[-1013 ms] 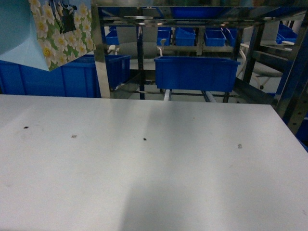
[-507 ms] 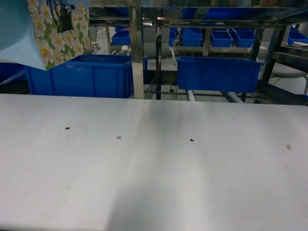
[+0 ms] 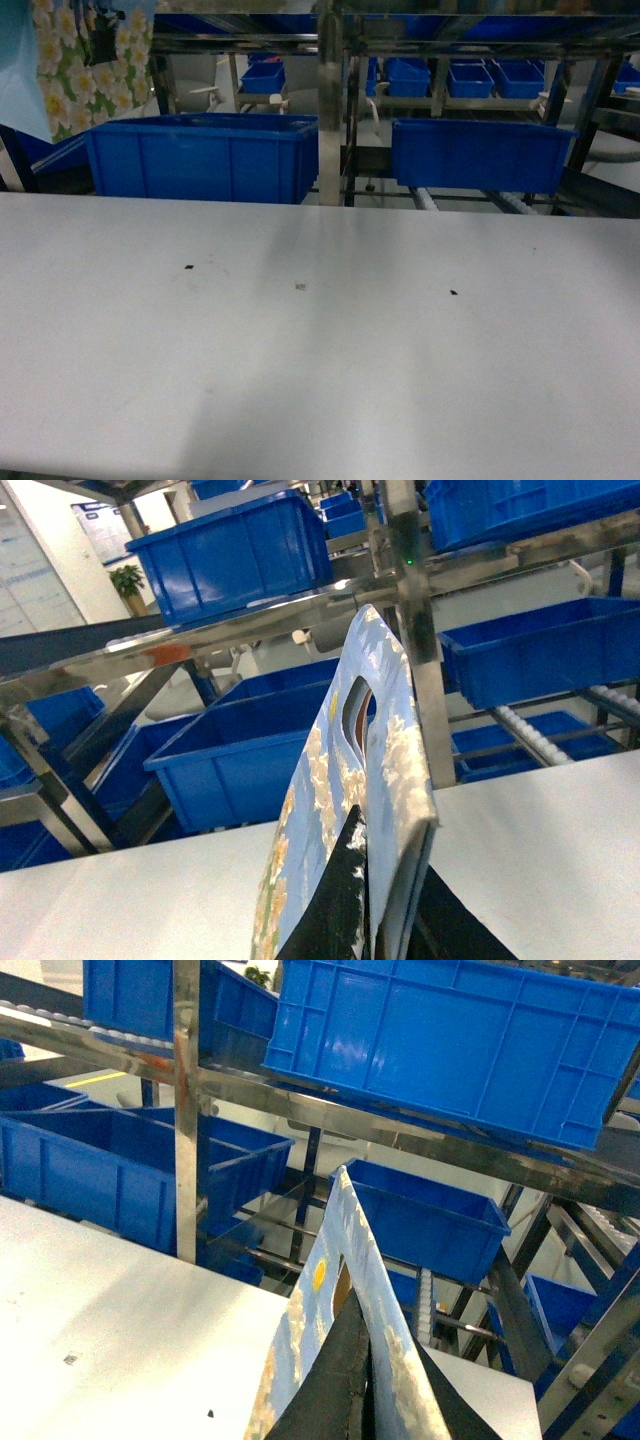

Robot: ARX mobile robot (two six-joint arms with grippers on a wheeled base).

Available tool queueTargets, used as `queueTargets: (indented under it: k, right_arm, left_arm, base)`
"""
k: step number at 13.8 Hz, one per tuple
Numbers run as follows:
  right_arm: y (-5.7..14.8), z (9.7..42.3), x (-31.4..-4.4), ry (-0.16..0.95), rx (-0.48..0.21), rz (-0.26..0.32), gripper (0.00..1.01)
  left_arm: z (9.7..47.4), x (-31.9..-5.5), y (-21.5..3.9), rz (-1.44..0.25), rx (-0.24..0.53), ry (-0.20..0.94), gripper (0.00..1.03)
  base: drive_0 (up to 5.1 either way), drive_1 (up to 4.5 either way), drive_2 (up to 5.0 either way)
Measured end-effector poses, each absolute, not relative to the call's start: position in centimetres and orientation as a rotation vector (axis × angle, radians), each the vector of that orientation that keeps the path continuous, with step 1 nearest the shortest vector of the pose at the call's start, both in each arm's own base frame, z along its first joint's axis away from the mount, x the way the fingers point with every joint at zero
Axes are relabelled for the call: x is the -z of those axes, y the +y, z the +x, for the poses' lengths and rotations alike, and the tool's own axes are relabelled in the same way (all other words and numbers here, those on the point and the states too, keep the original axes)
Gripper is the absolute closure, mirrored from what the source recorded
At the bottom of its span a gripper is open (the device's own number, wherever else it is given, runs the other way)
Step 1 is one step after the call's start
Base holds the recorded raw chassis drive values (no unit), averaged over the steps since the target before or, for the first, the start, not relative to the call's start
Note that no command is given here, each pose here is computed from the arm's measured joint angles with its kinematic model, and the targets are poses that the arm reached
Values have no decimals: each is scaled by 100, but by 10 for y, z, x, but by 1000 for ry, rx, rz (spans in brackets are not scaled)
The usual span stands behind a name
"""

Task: Move flower gift bag to table near conveyor

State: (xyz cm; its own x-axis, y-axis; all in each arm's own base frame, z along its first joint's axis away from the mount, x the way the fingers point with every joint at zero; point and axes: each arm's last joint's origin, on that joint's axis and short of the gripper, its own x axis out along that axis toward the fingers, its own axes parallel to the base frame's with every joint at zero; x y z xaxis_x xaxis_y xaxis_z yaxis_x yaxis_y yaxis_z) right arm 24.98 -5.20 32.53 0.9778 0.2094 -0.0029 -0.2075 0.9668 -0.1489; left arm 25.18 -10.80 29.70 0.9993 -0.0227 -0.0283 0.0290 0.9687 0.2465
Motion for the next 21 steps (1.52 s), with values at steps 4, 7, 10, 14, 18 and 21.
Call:
queueTargets:
  k: [4, 7, 10, 14, 18, 21]
  right_arm:
    - [-53, 250, -325, -13, -203, -150, 99]
    - [-52, 250, -325, -13, -204, -150, 99]
    - [-52, 250, -325, -13, -204, -150, 99]
    - [-55, 249, -325, -12, -187, -150, 99]
    - [-54, 249, -325, -12, -197, -149, 99]
    - [-52, 250, -325, -10, -205, -149, 99]
  left_arm:
    - [251, -297, -110, 250, 42, 24, 101]
    - [251, -297, -110, 250, 39, 24, 101]
    - [251, -297, -110, 250, 39, 24, 101]
    - [251, -297, -111, 249, 49, 23, 101]
    - [251, -298, -110, 247, 41, 17, 101]
    - [252, -297, -109, 250, 36, 25, 101]
  base:
    - [-468, 133, 367]
    - [-468, 133, 367]
    - [-468, 133, 367]
    - [-468, 133, 367]
    - [-468, 133, 367]
    - [0, 0, 0]
